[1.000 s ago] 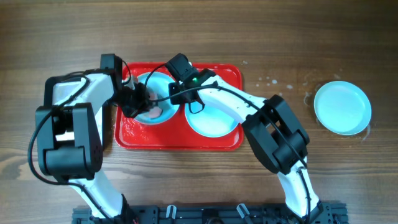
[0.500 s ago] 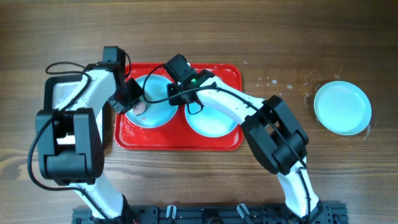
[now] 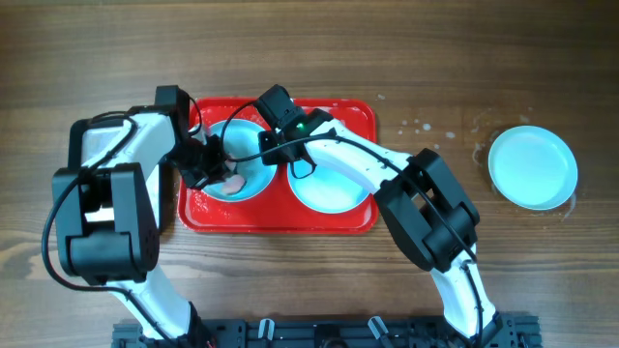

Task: Clean dirty plates on tray and stack at the side
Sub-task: 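Scrub the left plate with the sponge in the left gripper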

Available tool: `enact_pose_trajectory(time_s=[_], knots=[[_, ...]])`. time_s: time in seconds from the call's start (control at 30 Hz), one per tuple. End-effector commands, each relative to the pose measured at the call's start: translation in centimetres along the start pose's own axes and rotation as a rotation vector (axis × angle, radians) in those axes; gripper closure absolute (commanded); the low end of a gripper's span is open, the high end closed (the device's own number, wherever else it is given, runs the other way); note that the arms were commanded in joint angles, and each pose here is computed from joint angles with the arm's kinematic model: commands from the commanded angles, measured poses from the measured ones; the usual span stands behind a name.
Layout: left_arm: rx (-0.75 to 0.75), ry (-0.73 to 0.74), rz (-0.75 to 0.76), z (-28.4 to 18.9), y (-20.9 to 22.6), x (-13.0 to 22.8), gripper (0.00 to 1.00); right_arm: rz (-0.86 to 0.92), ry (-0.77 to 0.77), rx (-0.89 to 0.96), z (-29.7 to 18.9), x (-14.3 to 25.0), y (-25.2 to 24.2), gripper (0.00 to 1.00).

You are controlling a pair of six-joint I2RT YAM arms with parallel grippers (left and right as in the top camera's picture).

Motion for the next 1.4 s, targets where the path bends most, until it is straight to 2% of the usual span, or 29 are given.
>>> enact_pose_trajectory(time_s=[0.0, 0.13, 0.33, 0.4, 0.6, 0.8, 0.9, 0.97, 1.07, 1.23, 1.37], knots=[[-0.096, -0.079, -0.04, 1.7, 1.6, -1.8, 0.96, -0.009, 0.036, 0.058, 1.4, 0.9, -1.7, 0.96], [-0.349, -0.219, -0.171, 0.6, 4.9, -3.5, 0.96, -0.009, 0.035, 0.058, 1.4, 0.9, -1.7, 0.96], [-0.545, -0.328, -0.278, -0.8, 7.4, -4.1, 0.96, -0.009, 0.034, 0.057, 1.4, 0.9, -1.7, 0.96], [-0.534, -0.313, -0.278, -0.7, 7.3, -3.9, 0.96, -0.01, 0.034, 0.057, 1.4, 0.9, -1.7, 0.96], [-0.376, -0.132, -0.299, 0.8, 5.4, -1.2, 0.96, -0.009, 0.034, 0.056, 1.4, 0.9, -1.7, 0.96], [-0.379, -0.097, -0.301, 0.8, 5.5, -0.5, 0.96, -0.01, 0.034, 0.056, 1.4, 0.9, -1.7, 0.96], [-0.378, -0.099, -0.301, 0.8, 5.5, -0.5, 0.96, -0.012, 0.035, 0.057, 1.4, 0.9, -1.7, 0.83], [-0.377, -0.101, -0.3, 0.8, 5.4, -0.6, 0.96, -0.012, 0.035, 0.057, 1.4, 0.9, -1.7, 0.6], [-0.377, -0.101, -0.3, 0.8, 5.4, -0.6, 0.96, -0.011, 0.035, 0.058, 1.4, 0.9, -1.7, 0.43], [-0.376, -0.105, -0.299, 0.8, 5.4, -0.7, 0.96, -0.014, 0.016, 0.041, 1.3, 0.5, -1.3, 0.41], [-0.373, -0.112, -0.297, 0.8, 5.4, -0.8, 0.96, -0.018, -0.06, -0.01, -1.3, -2.2, -0.3, 0.42]])
Point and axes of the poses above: each gripper's point midway between its finger pads, its own z axis out along the fingers, its own y axis along the line the jaws close on, x = y × z, the point moved 4 cm from there along -z, back along the fingers, and after that the axes turned 13 degrees about z, right-handed, at the moved point
